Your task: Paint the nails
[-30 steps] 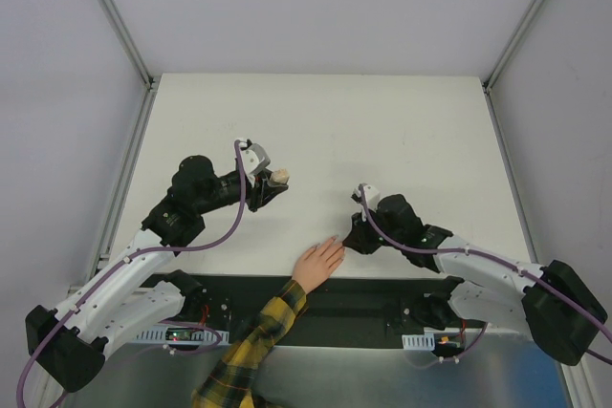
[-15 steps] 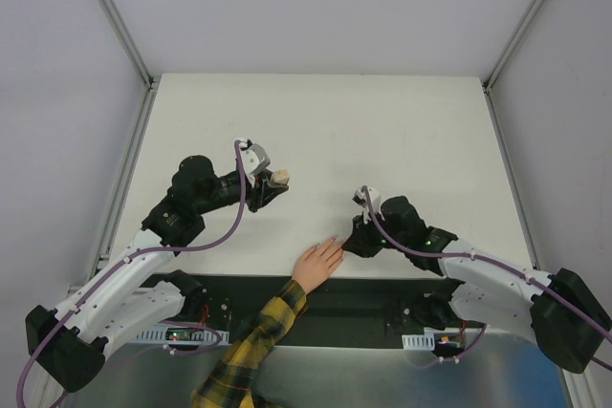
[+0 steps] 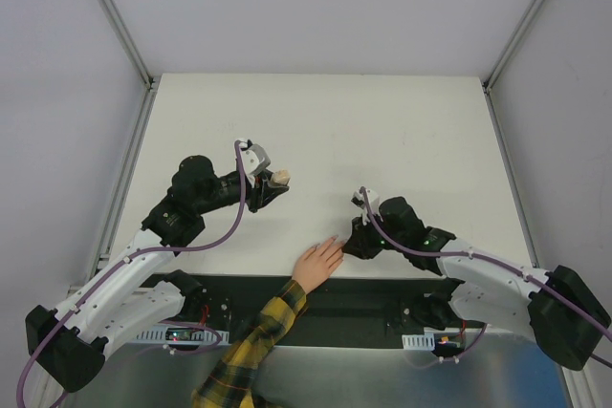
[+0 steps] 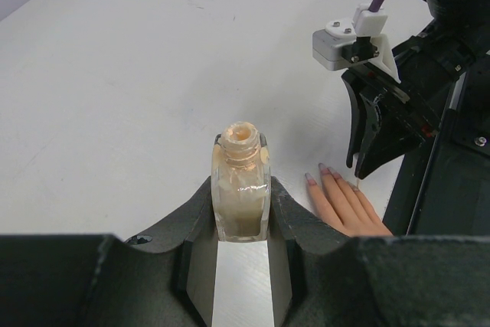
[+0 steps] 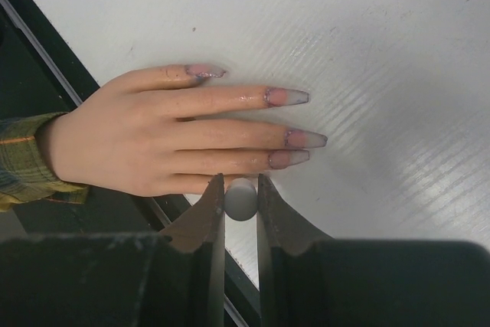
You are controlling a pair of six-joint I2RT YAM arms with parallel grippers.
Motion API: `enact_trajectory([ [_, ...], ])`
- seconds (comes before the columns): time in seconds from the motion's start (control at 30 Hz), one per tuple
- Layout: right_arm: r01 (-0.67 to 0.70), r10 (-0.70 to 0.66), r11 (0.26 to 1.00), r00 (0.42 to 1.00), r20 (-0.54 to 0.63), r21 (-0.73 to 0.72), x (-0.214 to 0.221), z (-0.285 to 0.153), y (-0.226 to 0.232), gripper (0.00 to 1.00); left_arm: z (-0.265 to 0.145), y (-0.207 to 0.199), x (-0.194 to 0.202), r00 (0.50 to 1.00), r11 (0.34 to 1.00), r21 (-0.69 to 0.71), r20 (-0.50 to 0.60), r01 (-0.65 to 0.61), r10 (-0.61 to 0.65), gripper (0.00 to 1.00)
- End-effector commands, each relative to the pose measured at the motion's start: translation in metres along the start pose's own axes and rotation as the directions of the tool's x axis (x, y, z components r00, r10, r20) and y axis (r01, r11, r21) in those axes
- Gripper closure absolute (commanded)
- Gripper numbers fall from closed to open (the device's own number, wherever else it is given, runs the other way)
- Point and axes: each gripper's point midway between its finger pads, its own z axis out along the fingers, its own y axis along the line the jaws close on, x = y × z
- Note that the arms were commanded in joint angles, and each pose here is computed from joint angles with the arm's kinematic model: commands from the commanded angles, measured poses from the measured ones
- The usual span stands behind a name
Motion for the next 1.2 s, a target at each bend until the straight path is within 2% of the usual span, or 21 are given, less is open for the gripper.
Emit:
enact_trajectory([
  [0.0, 0.010, -0.009, 0.999, 1.000, 0.029, -0.034, -0.008, 0.004, 0.007, 1.00, -0.002, 0.000, -0.020, 0.998, 1.000, 0.007, 0.062, -0.024, 0.023, 1.00],
  [0.67, 0.003, -0.003, 0.999, 1.000, 0.014, -0.047, -0.005, 0.008, 0.008, 1.00, 0.000, 0.000, -0.018, 0.998, 1.000, 0.007, 0.055, -0.021, 0.021, 1.00],
  [1.17, 0.001, -0.003, 1.000, 0.999, 0.052, 0.025, -0.015, 0.011, -0.005, 1.00, 0.000, 0.001, -0.018, 0.998, 1.000, 0.004, 0.055, -0.023, 0.022, 1.00],
])
